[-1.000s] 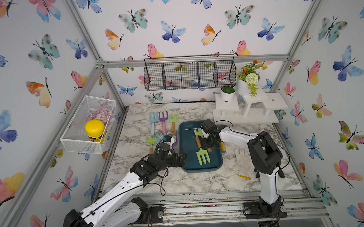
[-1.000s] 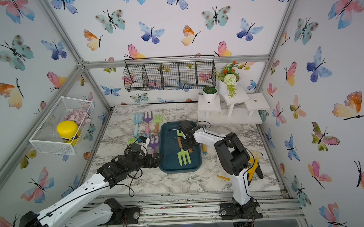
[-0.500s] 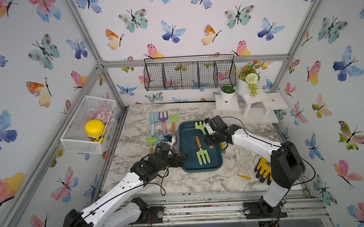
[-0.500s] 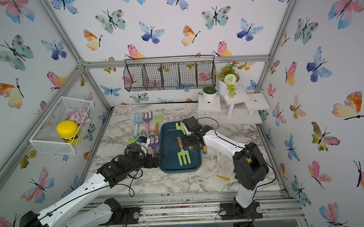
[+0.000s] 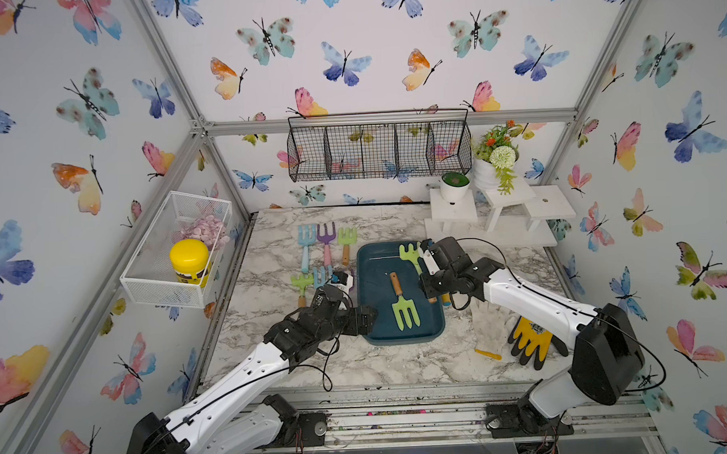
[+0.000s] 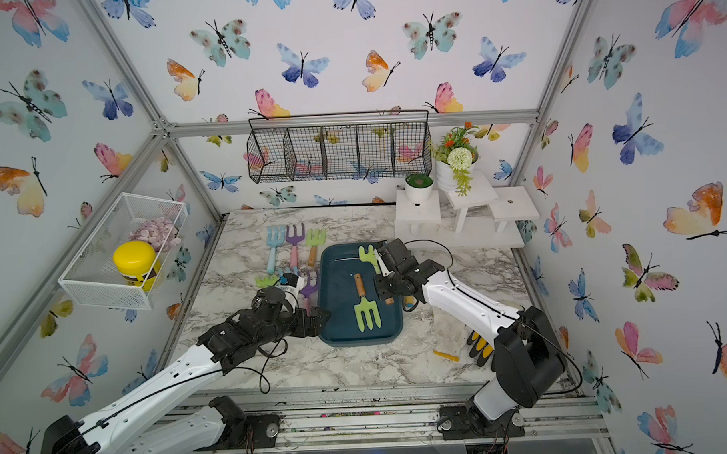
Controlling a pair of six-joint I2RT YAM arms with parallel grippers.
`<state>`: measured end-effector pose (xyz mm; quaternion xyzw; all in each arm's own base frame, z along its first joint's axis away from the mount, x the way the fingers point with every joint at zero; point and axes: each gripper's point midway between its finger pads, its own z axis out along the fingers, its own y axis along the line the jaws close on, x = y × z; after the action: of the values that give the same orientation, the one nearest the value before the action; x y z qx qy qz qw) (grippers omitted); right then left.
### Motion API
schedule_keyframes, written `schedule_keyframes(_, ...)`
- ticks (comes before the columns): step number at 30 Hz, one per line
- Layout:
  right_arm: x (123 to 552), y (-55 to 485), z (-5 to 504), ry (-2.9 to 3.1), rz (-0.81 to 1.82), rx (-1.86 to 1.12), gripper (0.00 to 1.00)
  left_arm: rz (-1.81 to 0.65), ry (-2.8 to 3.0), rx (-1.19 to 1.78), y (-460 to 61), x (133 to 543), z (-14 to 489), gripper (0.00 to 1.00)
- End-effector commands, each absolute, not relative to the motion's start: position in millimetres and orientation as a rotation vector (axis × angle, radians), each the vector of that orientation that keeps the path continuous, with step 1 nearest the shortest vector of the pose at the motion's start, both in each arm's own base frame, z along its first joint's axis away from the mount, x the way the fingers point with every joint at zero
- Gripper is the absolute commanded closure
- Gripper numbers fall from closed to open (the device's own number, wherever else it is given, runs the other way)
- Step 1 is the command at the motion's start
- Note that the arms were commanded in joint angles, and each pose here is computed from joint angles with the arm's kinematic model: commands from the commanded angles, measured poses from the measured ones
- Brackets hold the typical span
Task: Take the hand rake out of the storage box
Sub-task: Pick up the rake from the storage box, then place the rake at the center of the board.
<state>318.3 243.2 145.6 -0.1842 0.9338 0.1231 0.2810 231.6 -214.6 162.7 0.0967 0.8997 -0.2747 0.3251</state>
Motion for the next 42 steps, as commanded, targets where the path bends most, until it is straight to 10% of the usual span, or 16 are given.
schedule_keyframes(1, 318.8, 221.7, 150.6, 2.491, 0.203, -0.429, 0.95, -0.765, 2.318, 0.301, -229.3, 235.9, 177.1, 0.06)
schedule_keyframes(42, 373.4, 106.6, 55.3, 2.720, 0.028, -0.132, 0.95, -0.800, 2.381, 0.467, -313.8, 263.5, 134.6, 0.06)
